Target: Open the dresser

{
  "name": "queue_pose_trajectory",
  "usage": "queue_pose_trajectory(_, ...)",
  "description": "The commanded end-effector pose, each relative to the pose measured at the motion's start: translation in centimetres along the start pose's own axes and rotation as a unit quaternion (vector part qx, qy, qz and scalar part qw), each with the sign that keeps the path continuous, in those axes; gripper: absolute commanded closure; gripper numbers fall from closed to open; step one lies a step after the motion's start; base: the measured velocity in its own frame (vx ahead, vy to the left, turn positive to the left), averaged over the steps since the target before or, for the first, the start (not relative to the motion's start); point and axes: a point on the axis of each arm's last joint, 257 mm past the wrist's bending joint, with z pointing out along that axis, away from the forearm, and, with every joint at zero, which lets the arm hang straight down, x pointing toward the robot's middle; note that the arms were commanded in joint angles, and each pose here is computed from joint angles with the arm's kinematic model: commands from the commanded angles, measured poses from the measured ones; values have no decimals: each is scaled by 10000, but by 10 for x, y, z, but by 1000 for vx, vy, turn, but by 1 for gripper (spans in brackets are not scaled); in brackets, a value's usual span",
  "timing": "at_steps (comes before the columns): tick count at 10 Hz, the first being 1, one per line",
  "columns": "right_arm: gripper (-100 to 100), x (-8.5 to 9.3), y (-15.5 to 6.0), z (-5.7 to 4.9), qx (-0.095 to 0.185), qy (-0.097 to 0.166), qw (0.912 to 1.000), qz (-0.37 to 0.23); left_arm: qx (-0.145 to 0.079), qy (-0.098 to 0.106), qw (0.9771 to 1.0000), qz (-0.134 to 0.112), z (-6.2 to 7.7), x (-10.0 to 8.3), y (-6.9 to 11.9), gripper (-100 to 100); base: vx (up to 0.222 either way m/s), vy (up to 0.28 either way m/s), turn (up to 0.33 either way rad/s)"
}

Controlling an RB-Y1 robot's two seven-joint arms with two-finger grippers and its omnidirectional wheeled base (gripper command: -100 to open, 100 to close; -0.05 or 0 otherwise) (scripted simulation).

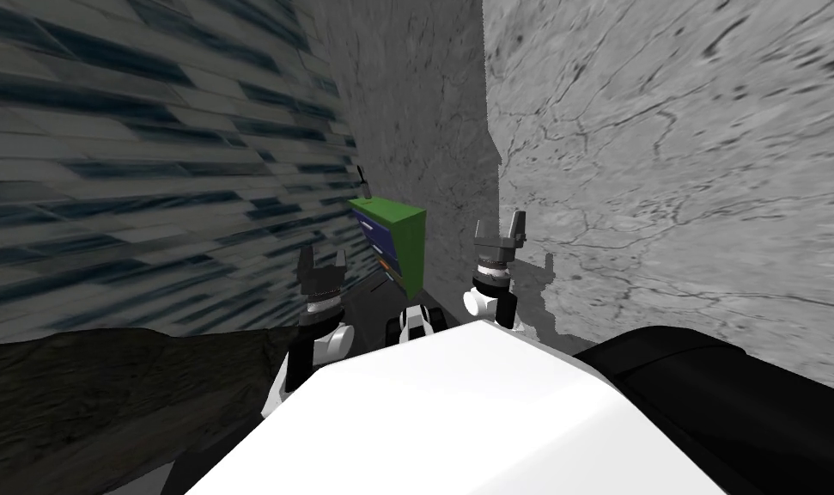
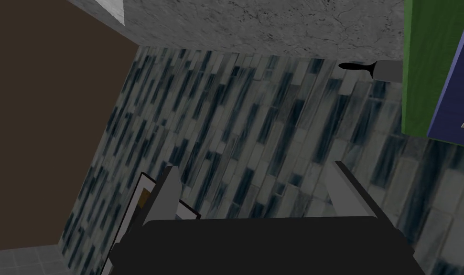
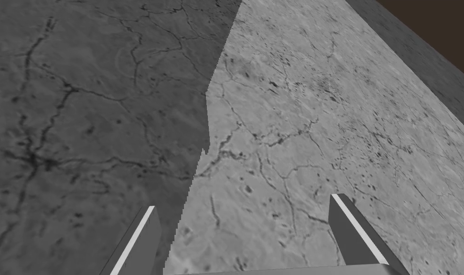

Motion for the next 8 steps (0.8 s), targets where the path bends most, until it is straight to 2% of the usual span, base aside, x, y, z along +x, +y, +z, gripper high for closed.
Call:
queue_pose_trajectory(1,0,0,0,0,0,0,10000,0,-274,245,9993,-90,6,13,13,-100,70,130,-165)
queue_pose_trajectory(4,0,0,0,0,0,0,10000,0,-572,486,9970,-170,11,27,26,-100,76,114,-171)
queue_pose_trajectory(8,0,0,0,0,0,0,10000,0,-965,808,9918,-199,15,45,44,-100,91,109,-157)
